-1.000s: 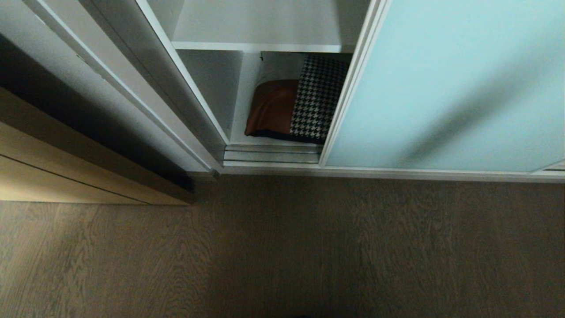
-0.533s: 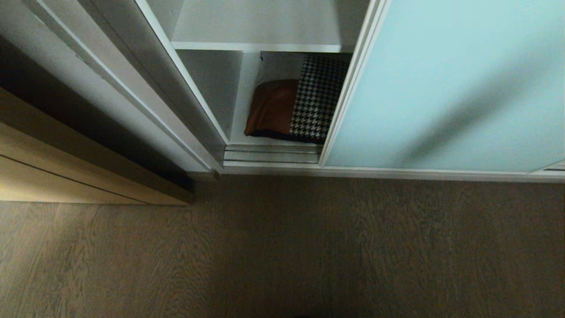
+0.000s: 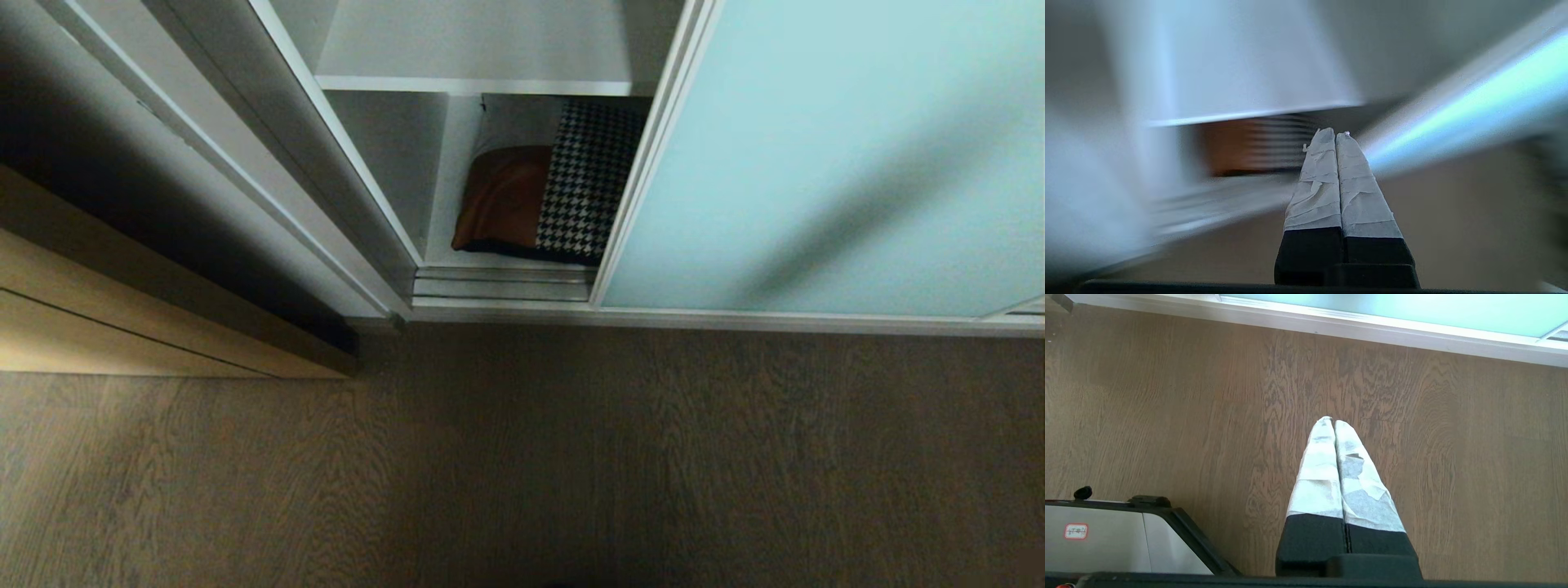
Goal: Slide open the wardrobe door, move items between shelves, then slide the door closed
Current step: Close the door
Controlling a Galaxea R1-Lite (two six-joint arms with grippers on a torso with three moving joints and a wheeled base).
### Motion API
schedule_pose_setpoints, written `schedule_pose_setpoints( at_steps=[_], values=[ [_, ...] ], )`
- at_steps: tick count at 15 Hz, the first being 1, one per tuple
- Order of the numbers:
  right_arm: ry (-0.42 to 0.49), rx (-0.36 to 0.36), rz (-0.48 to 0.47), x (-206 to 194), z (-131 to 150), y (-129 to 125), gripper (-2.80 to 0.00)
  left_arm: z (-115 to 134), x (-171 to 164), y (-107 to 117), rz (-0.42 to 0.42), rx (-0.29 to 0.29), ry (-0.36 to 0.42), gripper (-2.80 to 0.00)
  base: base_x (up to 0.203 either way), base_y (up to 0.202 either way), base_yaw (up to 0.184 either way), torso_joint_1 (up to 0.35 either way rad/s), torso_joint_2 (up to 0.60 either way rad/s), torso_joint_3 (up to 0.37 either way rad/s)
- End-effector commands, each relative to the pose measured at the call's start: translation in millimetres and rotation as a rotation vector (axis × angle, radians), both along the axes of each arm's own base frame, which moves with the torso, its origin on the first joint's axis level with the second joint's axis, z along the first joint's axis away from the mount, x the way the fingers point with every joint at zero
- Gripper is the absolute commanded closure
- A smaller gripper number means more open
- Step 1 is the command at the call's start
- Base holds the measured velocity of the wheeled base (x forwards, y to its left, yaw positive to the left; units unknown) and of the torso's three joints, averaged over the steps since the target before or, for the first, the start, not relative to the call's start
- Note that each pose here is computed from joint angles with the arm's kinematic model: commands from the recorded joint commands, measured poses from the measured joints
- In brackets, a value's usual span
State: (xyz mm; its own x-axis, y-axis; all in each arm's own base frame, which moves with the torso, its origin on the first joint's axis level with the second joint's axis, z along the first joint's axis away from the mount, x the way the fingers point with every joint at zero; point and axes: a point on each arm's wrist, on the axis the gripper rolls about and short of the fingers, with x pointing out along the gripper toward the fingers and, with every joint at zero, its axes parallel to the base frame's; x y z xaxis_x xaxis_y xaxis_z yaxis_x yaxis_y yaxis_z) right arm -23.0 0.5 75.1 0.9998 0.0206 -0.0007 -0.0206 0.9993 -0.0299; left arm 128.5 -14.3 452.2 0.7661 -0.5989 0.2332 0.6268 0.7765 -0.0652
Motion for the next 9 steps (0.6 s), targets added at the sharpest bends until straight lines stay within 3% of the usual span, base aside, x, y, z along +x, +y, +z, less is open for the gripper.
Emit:
schedule_pose_setpoints(
  at_steps=[1,9],
  values=[
    [0.002,-0.001,0.001,0.2,0.1,0.0,0.0,-6.7,49.0,-13.9,-0.208,-0.003,0.111,0.0,0.0,0.0,0.0,0.0,0.0,0.0],
    [0.002,-0.001,0.001,0.2,0.1,0.0,0.0,-27.7,73.3,-87.5,-0.54,0.024,0.217,0.0,0.0,0.0,0.0,0.0,0.0,0.0]
  ],
)
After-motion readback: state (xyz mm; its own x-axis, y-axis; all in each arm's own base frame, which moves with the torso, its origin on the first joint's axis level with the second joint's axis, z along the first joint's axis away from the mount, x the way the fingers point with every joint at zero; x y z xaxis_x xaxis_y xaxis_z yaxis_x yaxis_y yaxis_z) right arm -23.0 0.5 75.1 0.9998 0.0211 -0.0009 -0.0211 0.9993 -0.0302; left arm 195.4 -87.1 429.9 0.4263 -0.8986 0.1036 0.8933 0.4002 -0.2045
